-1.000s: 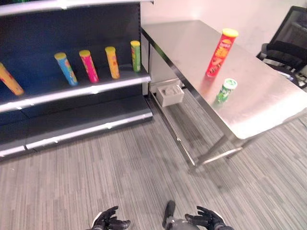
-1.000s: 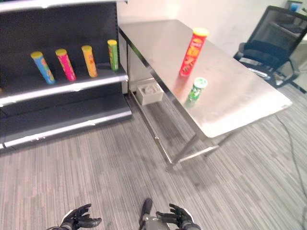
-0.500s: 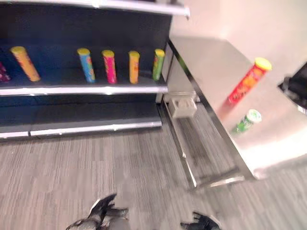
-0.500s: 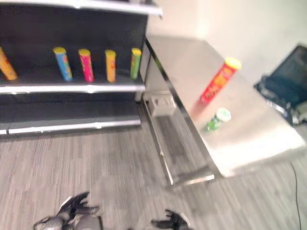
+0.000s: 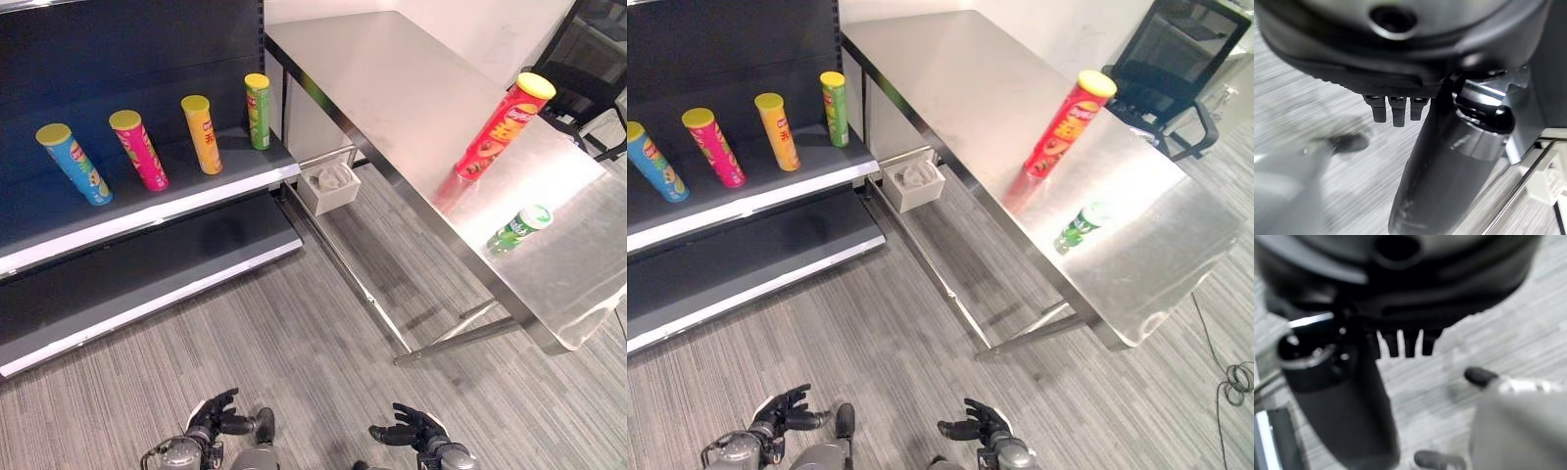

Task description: Put the goods on the table back onto the shelves and tidy them up.

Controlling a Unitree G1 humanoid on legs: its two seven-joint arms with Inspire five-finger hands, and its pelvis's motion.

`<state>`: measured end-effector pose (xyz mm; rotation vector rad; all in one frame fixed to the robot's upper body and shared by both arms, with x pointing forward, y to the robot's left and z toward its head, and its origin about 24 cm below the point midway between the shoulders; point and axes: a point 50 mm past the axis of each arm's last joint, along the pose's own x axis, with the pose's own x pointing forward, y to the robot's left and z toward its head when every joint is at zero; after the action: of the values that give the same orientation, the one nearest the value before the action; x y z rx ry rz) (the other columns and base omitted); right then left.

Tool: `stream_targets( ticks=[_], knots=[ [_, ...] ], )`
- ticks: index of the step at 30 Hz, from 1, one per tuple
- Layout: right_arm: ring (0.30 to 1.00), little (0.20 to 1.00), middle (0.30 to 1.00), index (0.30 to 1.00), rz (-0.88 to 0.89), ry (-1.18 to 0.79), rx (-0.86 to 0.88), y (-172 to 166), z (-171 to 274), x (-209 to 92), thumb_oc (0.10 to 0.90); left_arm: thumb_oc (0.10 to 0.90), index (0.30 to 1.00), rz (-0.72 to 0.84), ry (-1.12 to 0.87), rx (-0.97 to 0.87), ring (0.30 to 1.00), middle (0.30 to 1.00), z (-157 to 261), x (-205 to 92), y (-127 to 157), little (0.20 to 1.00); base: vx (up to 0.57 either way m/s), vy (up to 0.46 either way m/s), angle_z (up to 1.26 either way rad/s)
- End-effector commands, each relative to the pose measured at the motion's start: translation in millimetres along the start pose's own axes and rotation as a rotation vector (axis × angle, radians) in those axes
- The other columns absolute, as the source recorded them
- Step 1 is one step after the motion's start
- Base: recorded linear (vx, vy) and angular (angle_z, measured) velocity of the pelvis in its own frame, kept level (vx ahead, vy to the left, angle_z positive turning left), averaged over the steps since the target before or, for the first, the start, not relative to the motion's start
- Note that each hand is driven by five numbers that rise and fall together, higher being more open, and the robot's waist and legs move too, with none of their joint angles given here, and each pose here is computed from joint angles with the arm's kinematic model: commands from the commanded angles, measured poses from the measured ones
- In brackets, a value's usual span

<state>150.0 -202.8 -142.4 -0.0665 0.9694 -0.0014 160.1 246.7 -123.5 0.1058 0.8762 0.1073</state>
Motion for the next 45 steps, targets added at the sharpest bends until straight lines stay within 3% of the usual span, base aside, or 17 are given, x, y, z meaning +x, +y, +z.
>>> stream_targets(
  ticks=[1, 13, 25, 41, 43, 45],
  knots=[
    [0.900, 0.900, 0.900, 0.900, -0.062, -0.069, -0.016, -25.0, 14.3, -2.7, 0.800, 0.800, 0.900, -0.011, -0.077, 0.016, 0.900, 0.900, 8.1, -2.2, -2.6, 0.900, 0.08, 0.191, -0.11],
    [0.900, 0.900, 0.900, 0.900, -0.065, 0.029, -0.019, -27.7, -14.8, -8.7, 0.800, 0.800, 0.900, -0.033, -0.036, 0.053, 0.900, 0.900, -2.9, -4.5, -2.5, 0.900, 0.13, 0.048, -0.17],
    [0.900, 0.900, 0.900, 0.900, -0.101, 0.012, 0.021, -38.1, -14.2, -11.5, 0.800, 0.800, 0.900, -0.030, 0.013, 0.035, 0.900, 0.900, -15.7, -5.5, -6.1, 0.900, 0.11, -0.101, -0.08],
    [0.900, 0.900, 0.900, 0.900, -0.227, 0.015, 0.174, -68.5, -25.3, -21.4, 0.800, 0.800, 0.900, -0.050, -0.042, -0.031, 0.900, 0.900, -3.9, -5.5, -10.5, 0.900, 0.06, -0.150, -0.10],
    [0.900, 0.900, 0.900, 0.900, -0.369, -0.019, 0.338, -95.8, -27.5, -30.7, 0.800, 0.800, 0.900, -0.063, -0.037, -0.033, 0.900, 0.900, -4.1, -3.8, -19.4, 0.900, 0.07, 0.184, 0.13],
    [0.900, 0.900, 0.900, 0.900, -0.431, -0.062, 0.387, -109.4, -21.6, -34.9, 0.800, 0.800, 0.900, -0.052, -0.031, -0.028, 0.900, 0.900, -6.1, -3.8, -18.7, 0.900, 0.07, 0.157, -0.20]
  ],
)
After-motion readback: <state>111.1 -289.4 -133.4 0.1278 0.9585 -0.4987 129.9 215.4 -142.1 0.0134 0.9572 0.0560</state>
